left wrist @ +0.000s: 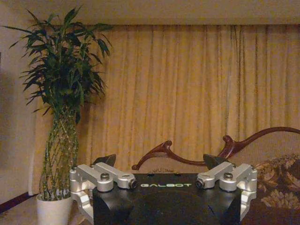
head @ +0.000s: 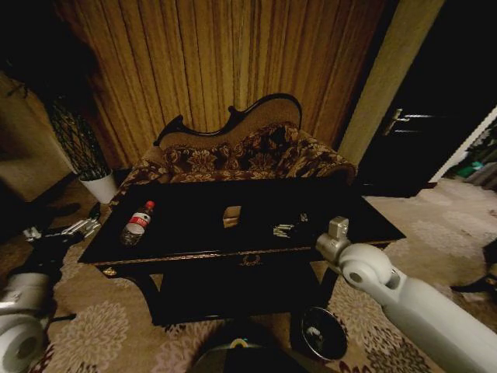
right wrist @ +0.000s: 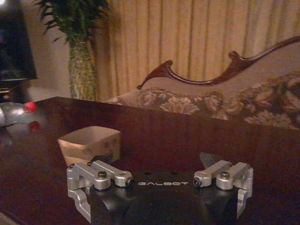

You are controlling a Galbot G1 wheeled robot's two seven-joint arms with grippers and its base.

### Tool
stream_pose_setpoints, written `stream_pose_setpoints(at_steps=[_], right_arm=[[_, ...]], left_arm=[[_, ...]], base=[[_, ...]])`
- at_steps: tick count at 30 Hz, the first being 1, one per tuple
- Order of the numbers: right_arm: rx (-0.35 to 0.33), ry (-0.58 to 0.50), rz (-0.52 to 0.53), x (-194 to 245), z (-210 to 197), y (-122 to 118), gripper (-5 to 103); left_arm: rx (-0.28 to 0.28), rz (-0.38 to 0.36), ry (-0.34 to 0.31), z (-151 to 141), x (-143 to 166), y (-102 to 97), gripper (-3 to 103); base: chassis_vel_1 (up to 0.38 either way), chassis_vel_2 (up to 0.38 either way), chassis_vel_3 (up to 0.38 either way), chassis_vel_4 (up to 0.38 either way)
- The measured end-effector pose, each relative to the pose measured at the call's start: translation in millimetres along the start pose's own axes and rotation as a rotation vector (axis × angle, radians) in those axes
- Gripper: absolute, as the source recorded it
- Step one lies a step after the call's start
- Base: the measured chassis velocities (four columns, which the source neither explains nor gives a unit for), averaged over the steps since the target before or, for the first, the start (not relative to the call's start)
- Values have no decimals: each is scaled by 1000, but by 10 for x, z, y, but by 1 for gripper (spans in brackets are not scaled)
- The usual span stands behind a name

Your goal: Move to the front of the table and place the trash on the table into the trash bin.

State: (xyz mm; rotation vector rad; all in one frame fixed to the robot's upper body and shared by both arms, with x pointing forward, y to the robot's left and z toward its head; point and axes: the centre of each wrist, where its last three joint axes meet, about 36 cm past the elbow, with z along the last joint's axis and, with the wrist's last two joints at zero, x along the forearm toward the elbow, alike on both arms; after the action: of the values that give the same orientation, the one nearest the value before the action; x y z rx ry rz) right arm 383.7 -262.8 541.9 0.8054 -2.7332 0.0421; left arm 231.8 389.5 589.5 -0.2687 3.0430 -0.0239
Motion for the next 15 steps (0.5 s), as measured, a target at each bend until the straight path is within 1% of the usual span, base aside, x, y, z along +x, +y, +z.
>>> stream_pose_setpoints(at_steps=[4,7,12,15], right_arm=[[22,17,-52,-133,-32,94,100],[25,32,-82,-228,-30,137,100],[29,46,-120,-338,-66,175,100],[31,50,-149,-462,-177,180,100]], left_arm=[[6,4,8,-13,16,26,100],[7,1,11,-10,24,38,100],[6,-1,7,-16,18,46,100],[6,4,-3,-38,18,27,100]], base=[[0,0,0,0],[0,0,0,0],[0,0,0,0],[0,0,0,0]])
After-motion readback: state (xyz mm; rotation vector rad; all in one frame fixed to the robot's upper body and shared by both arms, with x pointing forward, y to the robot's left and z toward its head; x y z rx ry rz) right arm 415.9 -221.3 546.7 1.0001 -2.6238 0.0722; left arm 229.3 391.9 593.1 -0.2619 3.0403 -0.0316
